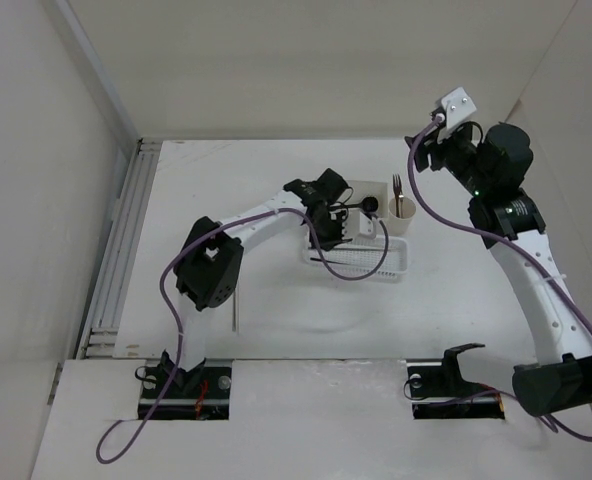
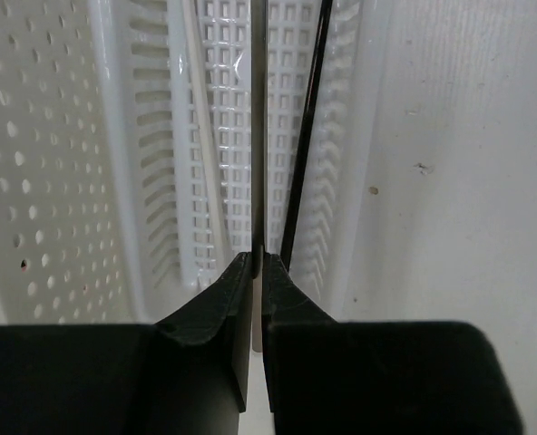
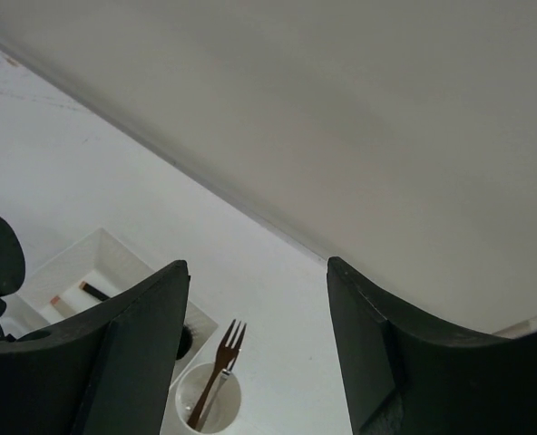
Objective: Sort the eating utensils into containers
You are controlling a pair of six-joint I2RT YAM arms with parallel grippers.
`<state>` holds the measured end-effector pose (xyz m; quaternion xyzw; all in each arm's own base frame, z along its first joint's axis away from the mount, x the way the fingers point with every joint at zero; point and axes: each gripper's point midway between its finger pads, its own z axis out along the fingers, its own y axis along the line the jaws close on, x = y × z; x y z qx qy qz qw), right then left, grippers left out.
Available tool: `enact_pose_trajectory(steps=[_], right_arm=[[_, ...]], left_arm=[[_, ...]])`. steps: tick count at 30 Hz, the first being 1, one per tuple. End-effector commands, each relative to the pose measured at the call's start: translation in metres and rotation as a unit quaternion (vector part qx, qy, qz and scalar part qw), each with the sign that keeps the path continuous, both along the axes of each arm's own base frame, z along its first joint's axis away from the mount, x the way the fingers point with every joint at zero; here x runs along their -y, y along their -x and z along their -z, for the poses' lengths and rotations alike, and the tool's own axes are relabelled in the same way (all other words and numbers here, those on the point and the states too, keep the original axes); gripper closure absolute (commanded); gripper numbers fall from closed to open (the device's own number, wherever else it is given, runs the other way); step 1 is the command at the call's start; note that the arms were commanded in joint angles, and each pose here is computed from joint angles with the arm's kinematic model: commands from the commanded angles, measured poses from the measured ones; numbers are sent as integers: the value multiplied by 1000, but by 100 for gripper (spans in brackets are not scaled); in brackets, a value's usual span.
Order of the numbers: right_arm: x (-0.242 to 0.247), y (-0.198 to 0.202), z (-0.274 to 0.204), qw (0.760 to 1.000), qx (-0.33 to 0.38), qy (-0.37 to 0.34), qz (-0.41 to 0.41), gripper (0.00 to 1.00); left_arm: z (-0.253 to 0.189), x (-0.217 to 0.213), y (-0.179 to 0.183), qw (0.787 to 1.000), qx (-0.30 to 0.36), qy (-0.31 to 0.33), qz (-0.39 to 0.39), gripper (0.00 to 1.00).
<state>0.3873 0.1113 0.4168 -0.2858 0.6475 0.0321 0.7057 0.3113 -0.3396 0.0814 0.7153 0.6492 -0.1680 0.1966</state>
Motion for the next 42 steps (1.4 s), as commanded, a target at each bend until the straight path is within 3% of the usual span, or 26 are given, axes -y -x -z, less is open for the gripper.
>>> enact_pose_trajectory(steps=[1,4,5,6,7,9,14,17,21,23,25,26,27,28,29,30,31,32,33,34,35,36,37,39,40,42], right_arm=[[6,2,-11,1000,29,1,12,32],[3,6,-10,999,31,6,0,32],[3,6,-10,999,31,6,0,32],[3,8,-9,999,31,6,0,32],[4,8,-9,999,33,10,0,32],[3,7,-7,999,33,10,0,31],[-4,8,-2,999,34,10,-23,31],[-9,10,-2,999,31,6,-37,31],[-15,7,3,998,25,3,-51,31],[-17,8,3,998,23,-1,-56,30],[-18,5,7,998,18,-1,-56,30],[-16,4,7,999,18,-1,-50,30],[-16,4,7,999,18,-1,-50,30],[-18,2,5,999,19,-1,-50,30],[-18,2,5,999,19,-1,-50,29],[-21,1,4,999,20,-1,-51,29],[-27,0,8,998,12,-4,-57,28],[-29,-6,9,998,6,-8,-57,28],[-35,-8,10,998,3,-8,-63,28],[-42,-10,8,997,1,-14,-70,28],[-48,-16,14,997,-12,-21,-74,28],[-50,-20,14,997,-16,-24,-74,28],[-62,-18,6,996,-9,-26,-88,28],[-73,-20,11,994,-18,-29,-100,28],[-81,-17,6,994,-13,-30,-106,28],[-90,-15,10,993,-18,-28,-116,28]], left_arm=[[-17,11,-19,999,41,22,6,100],[-11,14,-22,999,49,13,9,100],[-11,12,-23,999,54,8,7,81],[-6,14,-21,999,53,2,9,49],[-6,14,-21,999,53,2,10,49],[-7,14,-24,998,58,2,2,0],[-78,38,-43,989,83,98,-72,0],[-118,34,-63,972,68,156,-161,0],[-161,-25,-115,915,42,230,-329,0],[-184,-46,-130,896,45,250,-365,0],[-215,-74,-139,881,90,252,-389,0],[-233,-95,-149,865,150,236,-417,0],[-249,-114,-152,866,218,208,-400,0],[-279,-126,-137,857,272,198,-390,0],[-302,-151,-140,824,346,175,-414,0],[-285,-162,-134,822,367,140,-413,0],[-290,-176,-130,806,393,132,-422,0],[-332,-194,-122,743,429,205,-471,0],[-329,-226,-118,679,440,207,-550,0],[-281,-236,-116,680,417,185,-573,0],[-269,-255,-113,678,407,183,-585,3],[-234,-250,-109,723,364,170,-562,7],[-176,-256,-100,753,326,123,-559,13],[-115,-269,-80,780,253,69,-569,18],[-92,-260,-71,810,209,67,-543,19],[-58,-258,-53,829,167,40,-533,19]])
